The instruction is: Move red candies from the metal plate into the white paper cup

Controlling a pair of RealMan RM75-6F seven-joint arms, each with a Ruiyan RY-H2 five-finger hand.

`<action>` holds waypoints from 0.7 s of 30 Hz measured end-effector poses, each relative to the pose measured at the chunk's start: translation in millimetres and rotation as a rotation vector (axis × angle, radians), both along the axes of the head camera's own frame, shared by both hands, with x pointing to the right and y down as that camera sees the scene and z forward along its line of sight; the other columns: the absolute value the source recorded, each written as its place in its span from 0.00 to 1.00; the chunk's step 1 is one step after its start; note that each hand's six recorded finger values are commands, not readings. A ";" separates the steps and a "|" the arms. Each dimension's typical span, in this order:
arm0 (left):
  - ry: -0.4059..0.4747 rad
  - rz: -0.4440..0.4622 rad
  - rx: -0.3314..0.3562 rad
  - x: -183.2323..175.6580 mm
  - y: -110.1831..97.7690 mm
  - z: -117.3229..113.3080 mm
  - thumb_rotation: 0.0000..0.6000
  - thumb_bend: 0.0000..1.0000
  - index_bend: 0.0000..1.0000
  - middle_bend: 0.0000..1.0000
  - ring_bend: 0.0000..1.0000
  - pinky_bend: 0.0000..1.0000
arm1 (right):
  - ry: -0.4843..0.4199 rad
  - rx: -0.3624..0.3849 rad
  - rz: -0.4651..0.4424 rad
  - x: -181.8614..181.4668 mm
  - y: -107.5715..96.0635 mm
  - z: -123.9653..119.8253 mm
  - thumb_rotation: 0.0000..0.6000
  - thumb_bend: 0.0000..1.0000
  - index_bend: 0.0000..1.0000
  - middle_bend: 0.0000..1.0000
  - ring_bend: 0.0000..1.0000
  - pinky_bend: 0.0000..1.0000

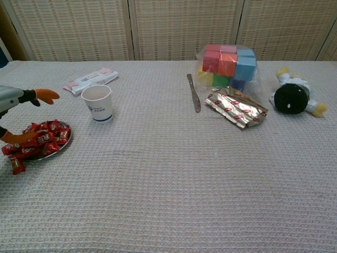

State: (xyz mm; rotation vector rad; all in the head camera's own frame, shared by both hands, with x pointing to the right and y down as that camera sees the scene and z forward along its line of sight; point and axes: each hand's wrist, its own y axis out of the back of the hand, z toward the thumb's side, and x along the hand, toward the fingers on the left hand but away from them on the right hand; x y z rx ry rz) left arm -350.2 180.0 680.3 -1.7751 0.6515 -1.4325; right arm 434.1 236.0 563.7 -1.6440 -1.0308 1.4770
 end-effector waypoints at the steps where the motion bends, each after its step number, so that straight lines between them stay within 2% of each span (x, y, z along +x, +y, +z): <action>1: -0.012 -0.008 -0.006 -4.7 2.5 1.3 1.00 0.37 0.07 0.10 0.17 1.00 | -0.002 -0.003 -0.004 -1.2 0.4 0.6 1.00 0.05 0.00 0.00 0.00 0.00; 7: -0.102 -0.006 -0.023 -22.8 10.9 10.0 1.00 0.37 0.07 0.10 0.16 1.00 | -0.009 -0.003 -0.013 -4.1 0.6 0.8 1.00 0.05 0.00 0.00 0.00 0.00; 12: -0.161 -0.009 -0.067 -31.8 16.4 21.5 1.00 0.37 0.10 0.11 0.16 1.00 | -0.009 -0.001 -0.014 -4.3 0.7 0.3 1.00 0.05 0.00 0.00 0.00 0.00; 21: -0.191 0.005 -0.110 -28.1 16.8 35.6 1.00 0.36 0.14 0.13 0.20 1.00 | -0.008 0.001 -0.009 -2.8 0.9 -0.9 1.00 0.05 0.00 0.00 0.00 0.00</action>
